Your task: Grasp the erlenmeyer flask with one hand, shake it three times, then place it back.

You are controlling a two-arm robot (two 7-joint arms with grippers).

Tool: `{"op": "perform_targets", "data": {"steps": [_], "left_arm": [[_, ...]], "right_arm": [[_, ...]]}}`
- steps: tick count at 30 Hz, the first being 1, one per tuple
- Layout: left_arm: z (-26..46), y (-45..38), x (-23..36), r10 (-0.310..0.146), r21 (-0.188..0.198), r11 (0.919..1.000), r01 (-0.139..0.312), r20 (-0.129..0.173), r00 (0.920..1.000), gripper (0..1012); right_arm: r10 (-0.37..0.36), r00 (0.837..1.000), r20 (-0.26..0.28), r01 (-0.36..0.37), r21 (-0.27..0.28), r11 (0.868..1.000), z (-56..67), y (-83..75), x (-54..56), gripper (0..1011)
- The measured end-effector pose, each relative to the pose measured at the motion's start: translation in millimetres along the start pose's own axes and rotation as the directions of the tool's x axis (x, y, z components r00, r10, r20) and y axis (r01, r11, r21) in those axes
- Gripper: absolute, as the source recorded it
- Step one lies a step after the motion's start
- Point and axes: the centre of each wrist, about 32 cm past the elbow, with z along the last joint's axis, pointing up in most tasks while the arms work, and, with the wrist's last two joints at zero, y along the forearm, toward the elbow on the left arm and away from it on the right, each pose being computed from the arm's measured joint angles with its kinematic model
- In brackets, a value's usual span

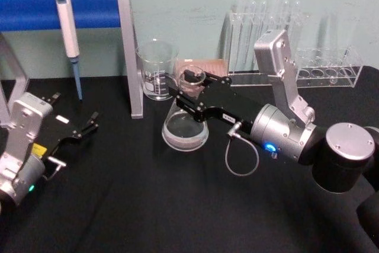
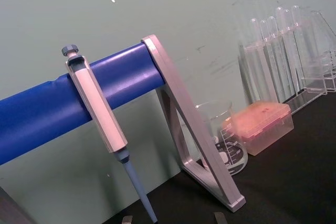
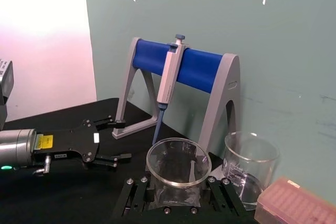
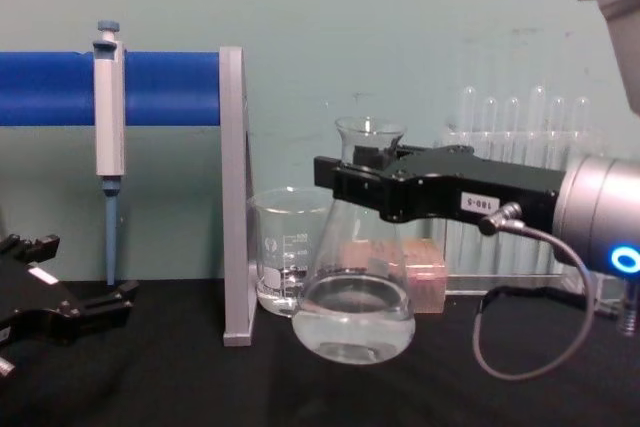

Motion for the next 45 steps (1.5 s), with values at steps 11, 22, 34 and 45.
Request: {"op": "perform_targets", "data": {"steps": [11,22,34,45], "left_arm": [[0.0,0.0,0.0,0.0,0.0,1.0,0.0,0.0,1.0,1001],[0.0,0.0,0.0,0.0,0.0,1.0,0.0,0.0,1.0,1001],[0.0,0.0,0.0,0.0,0.0,1.0,0.0,0.0,1.0,1001],[0.0,0.0,0.0,0.0,0.0,1.0,0.0,0.0,1.0,1001]], "right_arm": [[0.002,1.0,-0.006,-0.002,-0.011,1.0,-17.3,1.7,3.9,450],[0.004,1.0,-0.014,-0.004,-0.023,1.0,-31.3,3.3,7.2,450],[0.018,1.0,-0.017,-0.018,-0.04,0.999,-42.0,4.7,9.2,450],[0.02,1.0,-0.021,-0.021,-0.058,0.998,-49.9,6.0,8.7,450]]}}
